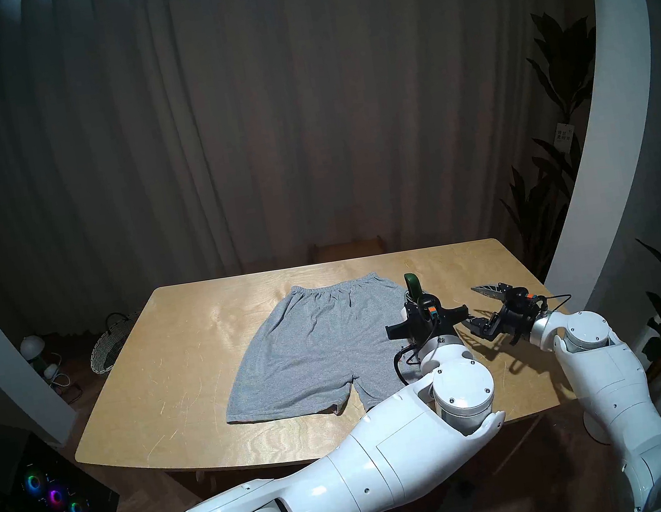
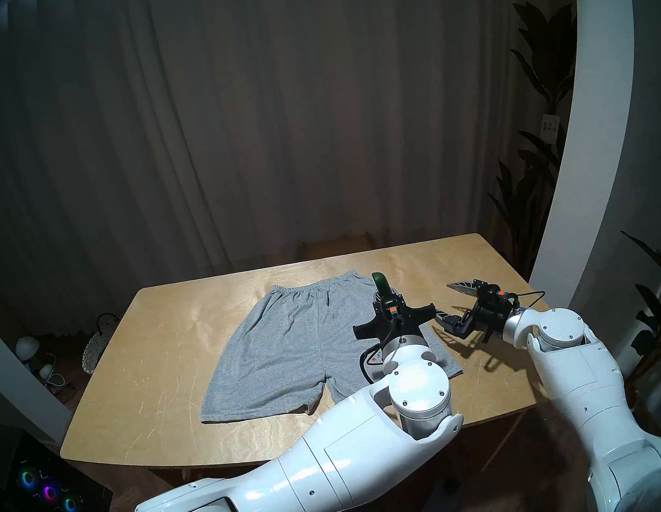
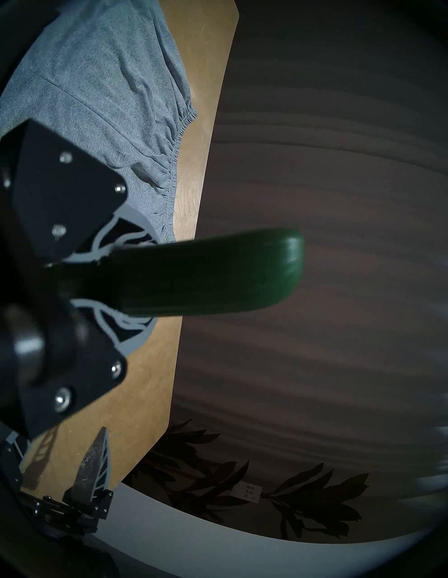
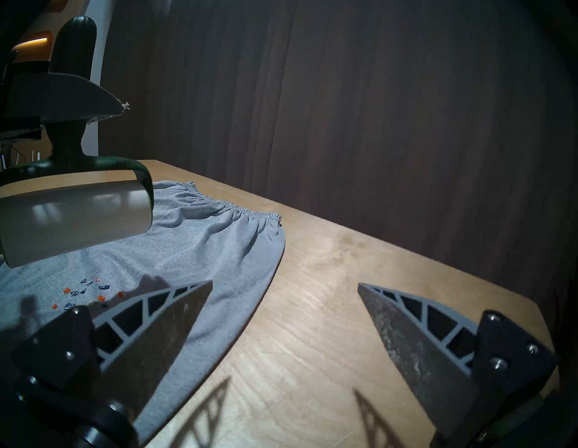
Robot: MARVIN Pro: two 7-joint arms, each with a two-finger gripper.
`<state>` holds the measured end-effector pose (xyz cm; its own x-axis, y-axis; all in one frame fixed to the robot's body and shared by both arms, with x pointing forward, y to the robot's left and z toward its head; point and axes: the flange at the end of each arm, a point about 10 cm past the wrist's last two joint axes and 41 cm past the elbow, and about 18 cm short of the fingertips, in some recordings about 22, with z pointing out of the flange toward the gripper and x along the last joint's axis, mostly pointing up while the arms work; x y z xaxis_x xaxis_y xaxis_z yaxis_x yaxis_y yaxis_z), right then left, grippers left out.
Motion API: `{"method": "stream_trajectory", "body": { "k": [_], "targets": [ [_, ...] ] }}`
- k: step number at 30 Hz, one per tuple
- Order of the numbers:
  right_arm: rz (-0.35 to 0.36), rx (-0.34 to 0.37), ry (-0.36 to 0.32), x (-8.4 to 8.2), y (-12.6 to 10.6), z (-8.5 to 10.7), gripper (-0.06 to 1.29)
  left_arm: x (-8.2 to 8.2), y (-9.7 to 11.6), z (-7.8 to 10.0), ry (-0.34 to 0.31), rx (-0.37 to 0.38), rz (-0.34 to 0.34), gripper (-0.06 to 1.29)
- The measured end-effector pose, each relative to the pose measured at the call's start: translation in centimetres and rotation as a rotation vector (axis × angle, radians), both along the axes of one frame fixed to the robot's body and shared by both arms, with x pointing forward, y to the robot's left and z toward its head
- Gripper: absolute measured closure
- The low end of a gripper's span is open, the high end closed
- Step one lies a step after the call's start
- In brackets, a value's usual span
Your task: Remove lint and debris from pants with a lint roller
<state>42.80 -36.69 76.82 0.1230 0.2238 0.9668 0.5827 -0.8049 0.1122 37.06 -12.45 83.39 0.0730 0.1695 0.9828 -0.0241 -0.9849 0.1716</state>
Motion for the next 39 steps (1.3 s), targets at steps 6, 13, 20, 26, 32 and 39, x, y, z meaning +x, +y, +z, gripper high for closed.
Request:
{"method": "stream_trajectory", "body": {
  "k": [6, 13, 20, 26, 32, 39],
  "targets": [
    [-0.023, -0.022, 0.088, -0.5, 0.9, -0.8, 0.0, -0.2, 0.3, -0.2, -0.006, 0.009, -0.023, 1.12],
    [-0.04, -0.059, 0.106, -1.1, 1.7, -1.7, 0.0, -0.5, 0.3, -0.9, 0.002, 0.032, -0.07, 1.12],
    [-0.039, -0.091, 0.089, -1.4, 2.0, -2.4, 0.0, -0.4, 0.0, -1.8, 0.01, 0.057, -0.082, 1.12],
    [-0.036, -0.113, 0.075, -1.5, 1.9, -2.8, 0.0, 0.3, -0.4, -2.5, 0.011, 0.085, -0.071, 1.12],
    [-0.025, -0.138, 0.054, -1.5, 1.7, -2.8, 0.0, 1.0, -0.9, -2.8, 0.018, 0.089, -0.061, 1.12],
    [-0.015, -0.164, 0.021, -1.5, 1.4, -2.7, 0.0, 1.3, -1.8, -2.5, 0.028, 0.068, -0.059, 1.12]
  ]
}}
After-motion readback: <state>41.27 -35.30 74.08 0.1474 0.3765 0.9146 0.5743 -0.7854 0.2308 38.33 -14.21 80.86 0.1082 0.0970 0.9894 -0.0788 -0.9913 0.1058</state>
